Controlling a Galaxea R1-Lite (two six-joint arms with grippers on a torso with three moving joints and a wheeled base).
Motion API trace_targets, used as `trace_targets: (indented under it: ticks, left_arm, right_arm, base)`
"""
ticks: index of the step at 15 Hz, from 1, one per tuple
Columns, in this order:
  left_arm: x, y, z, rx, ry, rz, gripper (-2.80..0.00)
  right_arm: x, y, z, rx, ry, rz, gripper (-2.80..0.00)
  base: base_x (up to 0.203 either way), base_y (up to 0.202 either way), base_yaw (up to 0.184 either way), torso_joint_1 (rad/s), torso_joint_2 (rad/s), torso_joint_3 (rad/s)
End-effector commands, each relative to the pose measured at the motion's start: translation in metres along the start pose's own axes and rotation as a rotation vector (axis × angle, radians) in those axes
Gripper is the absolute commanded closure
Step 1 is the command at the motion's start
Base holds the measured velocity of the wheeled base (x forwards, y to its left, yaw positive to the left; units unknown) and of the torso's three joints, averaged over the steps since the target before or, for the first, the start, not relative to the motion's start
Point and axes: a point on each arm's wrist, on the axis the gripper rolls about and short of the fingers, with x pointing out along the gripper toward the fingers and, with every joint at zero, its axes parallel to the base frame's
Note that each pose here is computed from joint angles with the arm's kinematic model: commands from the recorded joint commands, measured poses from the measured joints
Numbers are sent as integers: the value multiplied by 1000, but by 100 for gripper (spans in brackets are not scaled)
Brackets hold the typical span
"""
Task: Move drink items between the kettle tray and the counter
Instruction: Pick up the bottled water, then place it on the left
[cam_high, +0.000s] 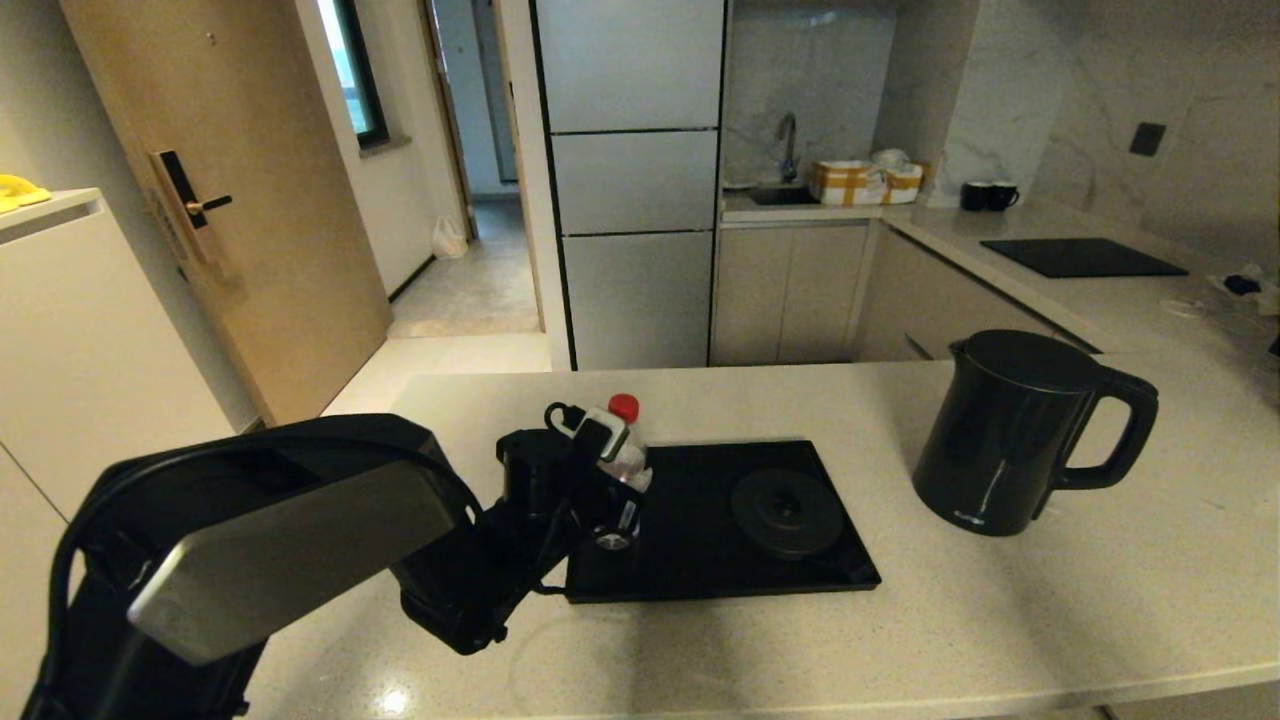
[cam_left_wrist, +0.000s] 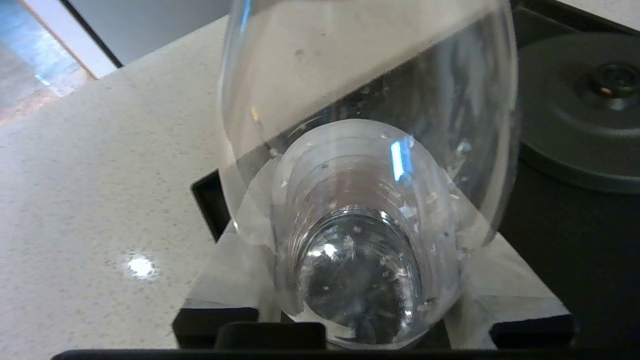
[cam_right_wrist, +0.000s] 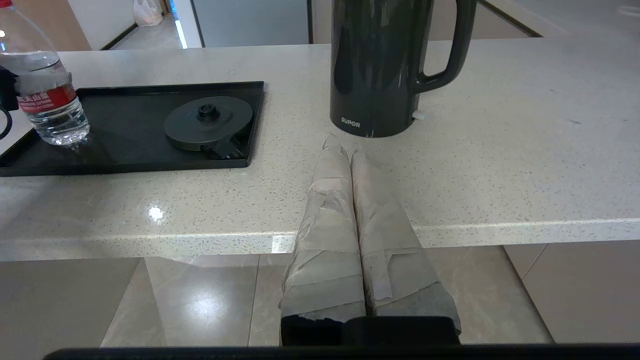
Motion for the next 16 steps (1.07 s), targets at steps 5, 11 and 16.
trace_targets:
  ticks: [5, 11, 16]
  left_arm:
    - [-40, 16, 70, -48, -120, 67, 0]
    - [-102, 65, 63, -121, -26, 224, 0]
    - [-161, 121, -25, -171, 108, 451, 0]
  right_arm:
    - [0, 0, 0, -1, 3, 1, 0]
    - [0, 0, 0, -1, 3, 1, 0]
    - [0, 0, 0, -1, 3, 1, 0]
  base:
    - [0, 0, 0, 0, 0, 0]
    - [0, 0, 0, 0, 0, 0]
    - [0, 0, 0, 0, 0, 0]
